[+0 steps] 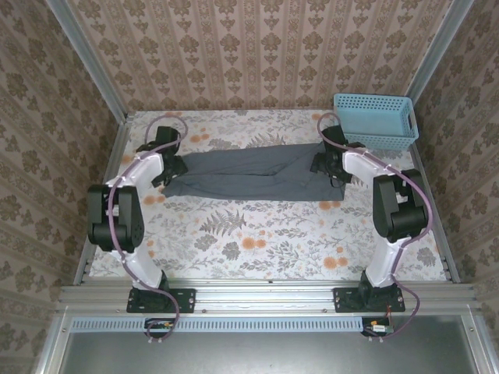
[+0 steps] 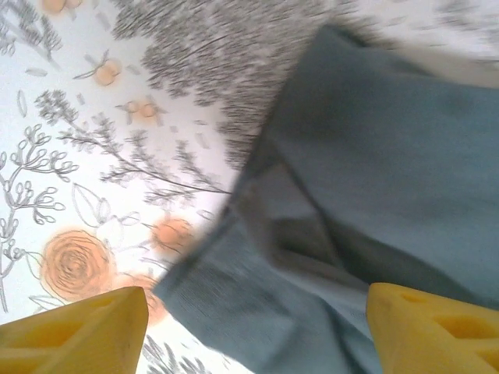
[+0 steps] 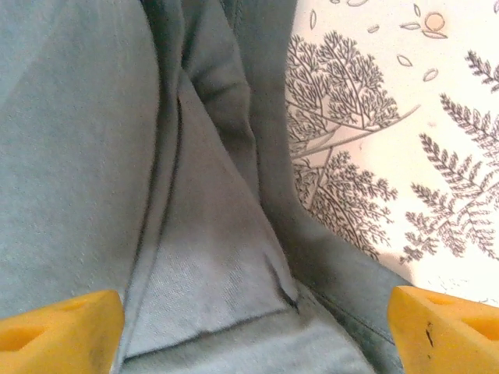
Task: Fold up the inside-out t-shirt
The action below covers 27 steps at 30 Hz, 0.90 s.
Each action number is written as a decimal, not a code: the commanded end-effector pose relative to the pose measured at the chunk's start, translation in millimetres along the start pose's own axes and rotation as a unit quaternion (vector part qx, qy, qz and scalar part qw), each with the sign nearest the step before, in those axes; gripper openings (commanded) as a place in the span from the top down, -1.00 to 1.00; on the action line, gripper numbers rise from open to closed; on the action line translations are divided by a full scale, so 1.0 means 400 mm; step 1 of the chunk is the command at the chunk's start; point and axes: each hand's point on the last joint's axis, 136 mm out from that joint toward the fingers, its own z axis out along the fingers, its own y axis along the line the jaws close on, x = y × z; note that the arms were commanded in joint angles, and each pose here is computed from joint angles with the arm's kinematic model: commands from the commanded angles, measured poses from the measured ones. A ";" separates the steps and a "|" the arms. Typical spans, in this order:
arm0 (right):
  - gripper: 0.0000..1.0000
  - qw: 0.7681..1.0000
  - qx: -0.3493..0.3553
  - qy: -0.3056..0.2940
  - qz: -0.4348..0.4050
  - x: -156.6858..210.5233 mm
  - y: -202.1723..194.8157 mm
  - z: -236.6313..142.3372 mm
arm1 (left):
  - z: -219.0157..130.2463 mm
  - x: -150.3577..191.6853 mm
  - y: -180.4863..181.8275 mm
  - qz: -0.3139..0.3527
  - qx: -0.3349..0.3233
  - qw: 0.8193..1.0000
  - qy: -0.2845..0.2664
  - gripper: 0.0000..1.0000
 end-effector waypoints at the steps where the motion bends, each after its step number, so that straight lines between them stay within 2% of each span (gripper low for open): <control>1: -0.82 0.999 0.022 0.027 -0.018 0.004 -0.006 0.026 | 0.003 0.034 -0.032 0.027 0.009 1.000 0.002 -0.53; 6: -0.84 0.998 0.042 0.051 -0.023 0.002 -0.003 0.066 | 0.079 0.044 -0.058 0.021 0.028 0.999 0.039 -0.51; 13: -0.81 0.995 0.053 0.077 -0.034 0.003 0.007 0.110 | 0.165 0.052 0.002 -0.007 0.005 0.994 0.104 -0.50; 16: -0.68 0.994 0.035 0.092 -0.040 0.016 0.028 0.126 | 0.162 0.072 0.022 -0.006 -0.003 0.994 0.111 -0.55; 23: -0.50 0.992 0.030 0.103 -0.063 0.037 0.076 0.138 | 0.175 0.124 0.073 -0.031 0.004 0.991 0.132 -0.60; 27: -0.20 0.992 0.024 0.101 -0.070 0.038 0.097 0.136 | 0.181 0.138 0.100 -0.045 0.006 0.989 0.139 -0.61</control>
